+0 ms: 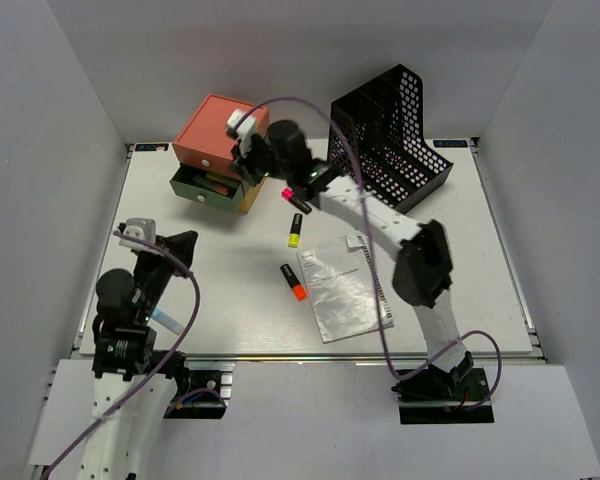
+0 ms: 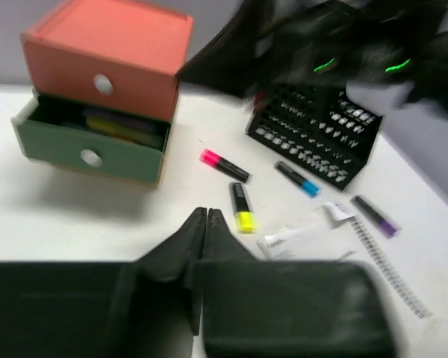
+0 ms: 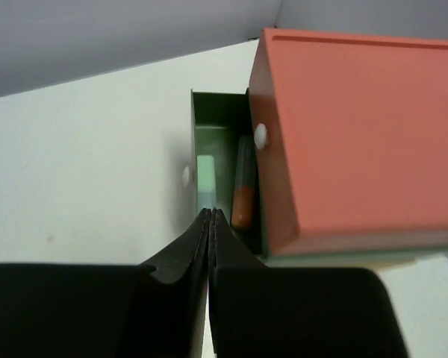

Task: Organize the desk

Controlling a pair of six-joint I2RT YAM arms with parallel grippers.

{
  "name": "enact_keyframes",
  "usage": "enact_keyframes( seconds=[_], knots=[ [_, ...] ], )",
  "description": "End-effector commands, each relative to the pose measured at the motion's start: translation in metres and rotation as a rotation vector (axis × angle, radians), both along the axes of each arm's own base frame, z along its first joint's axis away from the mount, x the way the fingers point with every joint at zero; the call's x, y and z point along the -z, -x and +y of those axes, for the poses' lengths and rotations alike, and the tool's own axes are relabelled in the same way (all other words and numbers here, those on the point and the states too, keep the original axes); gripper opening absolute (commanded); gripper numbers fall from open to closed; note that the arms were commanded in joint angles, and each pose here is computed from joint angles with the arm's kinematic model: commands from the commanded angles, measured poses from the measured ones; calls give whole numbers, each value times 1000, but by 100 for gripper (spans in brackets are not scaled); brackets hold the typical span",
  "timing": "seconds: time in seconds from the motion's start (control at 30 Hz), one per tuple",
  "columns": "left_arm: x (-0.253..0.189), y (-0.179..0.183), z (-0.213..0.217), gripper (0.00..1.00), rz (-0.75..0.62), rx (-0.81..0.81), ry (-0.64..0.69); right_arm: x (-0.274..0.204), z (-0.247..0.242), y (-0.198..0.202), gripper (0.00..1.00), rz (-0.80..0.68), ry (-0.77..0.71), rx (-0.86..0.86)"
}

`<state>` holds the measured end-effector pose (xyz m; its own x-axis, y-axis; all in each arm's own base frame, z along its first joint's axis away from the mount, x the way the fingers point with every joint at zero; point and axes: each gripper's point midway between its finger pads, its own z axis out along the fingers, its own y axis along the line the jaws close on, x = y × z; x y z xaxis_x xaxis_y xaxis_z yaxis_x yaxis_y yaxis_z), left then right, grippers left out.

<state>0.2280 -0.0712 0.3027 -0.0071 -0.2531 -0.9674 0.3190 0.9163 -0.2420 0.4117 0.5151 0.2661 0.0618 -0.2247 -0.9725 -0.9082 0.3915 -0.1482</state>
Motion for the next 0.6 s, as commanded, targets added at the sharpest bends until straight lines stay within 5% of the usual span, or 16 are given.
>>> enact_keyframes(
  seconds=[0.0,0.27,0.4,0.57],
  knots=[
    [27,-24,-2,1,140,-18,66,-102,-73,37,0,50,-35,-13],
    [94,-83,-29,0,669,-61,335,-20,-202,90,0,383,88,6],
    [124,-100,-12,0,778,-242,397,4,-237,137,0,441,106,-131],
    [146,-122,14,5,842,-482,455,23,-265,165,0,438,38,-106]
  ],
)
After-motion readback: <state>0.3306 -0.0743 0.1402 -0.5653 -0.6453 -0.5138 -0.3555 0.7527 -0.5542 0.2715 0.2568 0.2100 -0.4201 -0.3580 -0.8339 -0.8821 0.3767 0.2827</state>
